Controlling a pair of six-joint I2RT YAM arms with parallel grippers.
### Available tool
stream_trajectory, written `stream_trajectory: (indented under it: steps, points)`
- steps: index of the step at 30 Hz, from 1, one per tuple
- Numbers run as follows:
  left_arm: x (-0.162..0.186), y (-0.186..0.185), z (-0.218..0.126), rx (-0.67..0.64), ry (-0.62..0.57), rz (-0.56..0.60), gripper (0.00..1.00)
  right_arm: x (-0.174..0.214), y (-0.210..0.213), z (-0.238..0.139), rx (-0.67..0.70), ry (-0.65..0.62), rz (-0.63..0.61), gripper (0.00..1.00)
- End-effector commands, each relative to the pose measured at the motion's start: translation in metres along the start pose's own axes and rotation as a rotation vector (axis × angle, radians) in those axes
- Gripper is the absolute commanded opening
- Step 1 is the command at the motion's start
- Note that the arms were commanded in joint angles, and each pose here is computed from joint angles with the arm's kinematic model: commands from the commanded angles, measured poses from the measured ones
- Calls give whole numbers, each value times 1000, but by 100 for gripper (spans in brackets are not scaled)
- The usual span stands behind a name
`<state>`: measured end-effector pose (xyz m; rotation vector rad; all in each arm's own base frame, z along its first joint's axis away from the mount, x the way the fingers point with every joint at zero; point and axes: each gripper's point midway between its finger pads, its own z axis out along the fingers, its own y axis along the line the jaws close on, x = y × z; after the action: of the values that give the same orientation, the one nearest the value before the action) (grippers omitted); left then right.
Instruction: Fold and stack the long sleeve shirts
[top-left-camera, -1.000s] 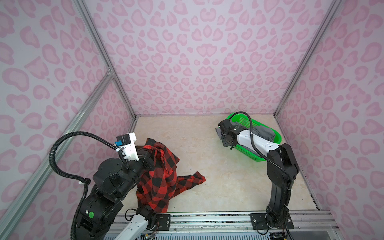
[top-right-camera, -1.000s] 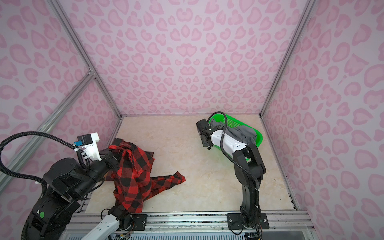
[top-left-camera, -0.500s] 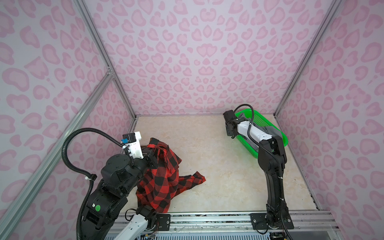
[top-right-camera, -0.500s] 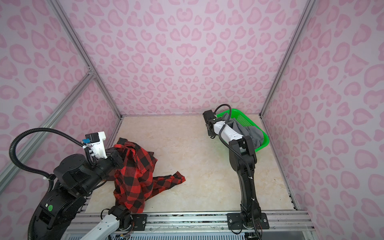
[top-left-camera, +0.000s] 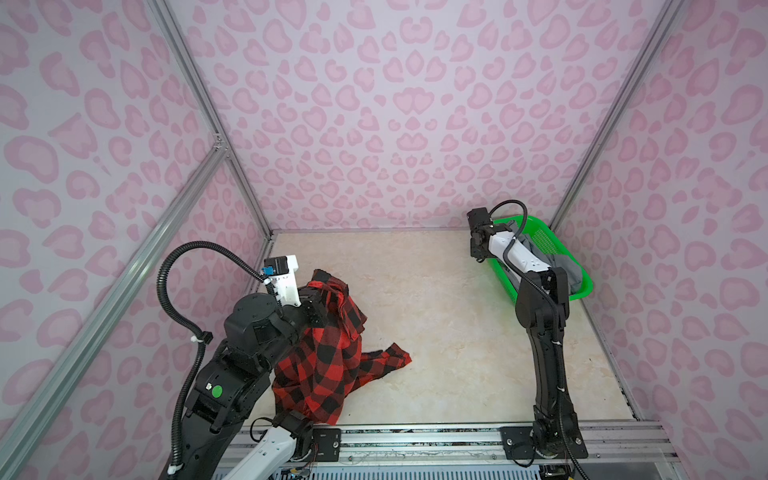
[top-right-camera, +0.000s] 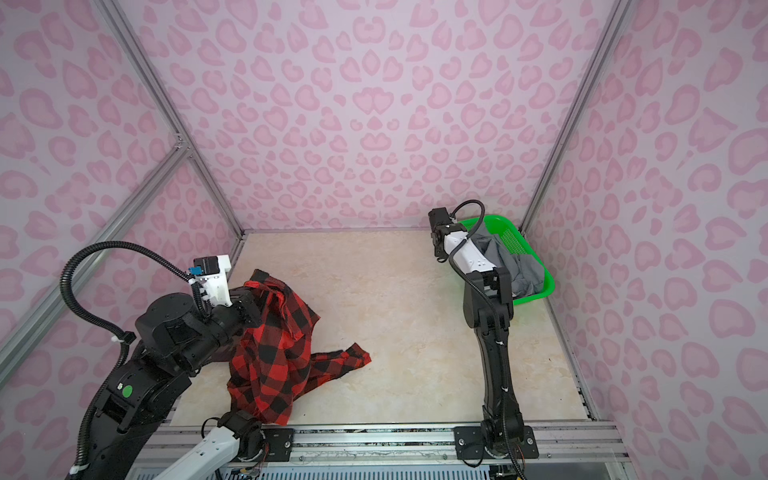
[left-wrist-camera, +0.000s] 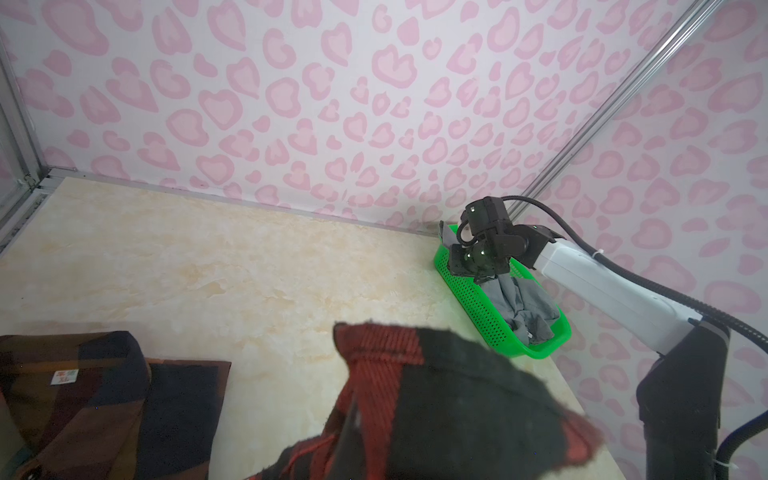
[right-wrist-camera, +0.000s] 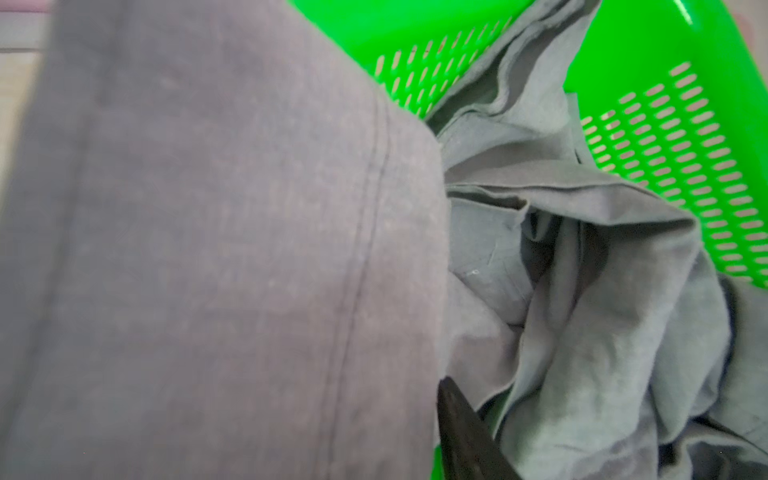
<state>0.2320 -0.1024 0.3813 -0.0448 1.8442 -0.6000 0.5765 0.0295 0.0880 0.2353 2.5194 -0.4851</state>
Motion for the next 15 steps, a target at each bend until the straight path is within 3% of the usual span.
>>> stream_trajectory:
  steps: [1, 5, 9, 15]
  points:
    - [-7, -8, 3, 38, -30, 6, 3, 3, -21, 10, 91, 29, 26, 44]
    - [-2, -7, 9, 41, -16, 6, 3, -6, -43, 10, 161, 16, 64, 44]
    - [2, -10, 17, 58, -1, -7, 3, -12, -48, 5, 135, 13, 97, 46]
    - [0, -19, 29, 96, 8, -25, 3, -38, -27, -58, 3, -74, 112, 54]
